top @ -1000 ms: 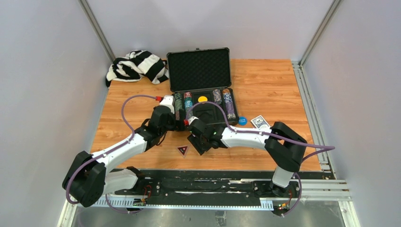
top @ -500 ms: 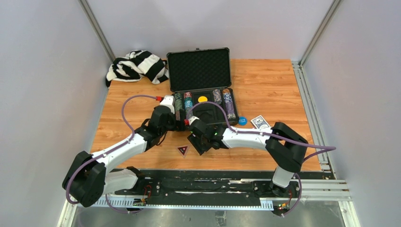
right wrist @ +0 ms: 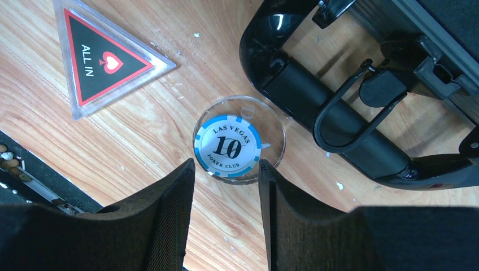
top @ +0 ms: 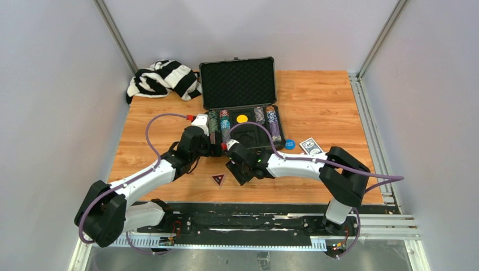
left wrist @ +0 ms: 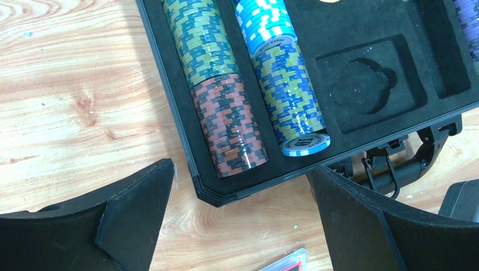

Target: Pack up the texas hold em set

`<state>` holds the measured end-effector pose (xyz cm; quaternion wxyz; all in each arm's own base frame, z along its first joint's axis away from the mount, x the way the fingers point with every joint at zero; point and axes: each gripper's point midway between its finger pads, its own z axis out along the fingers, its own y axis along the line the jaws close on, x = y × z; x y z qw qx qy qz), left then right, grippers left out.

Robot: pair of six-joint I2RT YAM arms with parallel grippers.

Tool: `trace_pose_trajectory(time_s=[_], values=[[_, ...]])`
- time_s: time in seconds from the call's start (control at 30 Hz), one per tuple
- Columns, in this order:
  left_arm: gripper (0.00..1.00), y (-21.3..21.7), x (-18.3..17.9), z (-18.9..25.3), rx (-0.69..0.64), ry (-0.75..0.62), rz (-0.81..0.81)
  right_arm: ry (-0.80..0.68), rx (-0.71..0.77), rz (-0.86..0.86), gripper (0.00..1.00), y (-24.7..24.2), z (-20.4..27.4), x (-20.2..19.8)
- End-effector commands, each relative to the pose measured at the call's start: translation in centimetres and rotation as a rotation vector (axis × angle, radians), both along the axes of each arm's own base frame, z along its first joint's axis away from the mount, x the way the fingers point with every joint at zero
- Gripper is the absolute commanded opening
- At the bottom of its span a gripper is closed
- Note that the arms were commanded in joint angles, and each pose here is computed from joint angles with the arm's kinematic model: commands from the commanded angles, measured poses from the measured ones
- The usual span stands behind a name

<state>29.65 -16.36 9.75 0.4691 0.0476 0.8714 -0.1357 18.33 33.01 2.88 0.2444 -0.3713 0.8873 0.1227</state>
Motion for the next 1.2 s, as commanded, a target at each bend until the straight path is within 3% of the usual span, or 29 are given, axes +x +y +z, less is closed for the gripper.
trace_pose_trajectory(time_s=[0.0, 0.27, 0.6, 1.17], values=[[0.98, -0.6, 0.6, 1.2, -0.028, -0.034, -0.005, 0.037, -0.054, 0.017, 0.45, -1.4, -0.9, -1.8], [0.98, -0.6, 0.6, 1.1, -0.027, -0.03, -0.006, 0.042, -0.061, 0.009, 0.46, -1.9, -1.1, -2.0], [0.98, -0.6, 0.5, 1.3, -0.026, -0.032, -0.006, 0.03, -0.044, 0.025, 0.63, -0.6, -0.3, -1.5], [0.98, 0.7, 0.5, 1.6, 0.018, -0.042, 0.037, 0.015, -0.06, 0.034, 0.64, 0.9, 0.5, -0.4]])
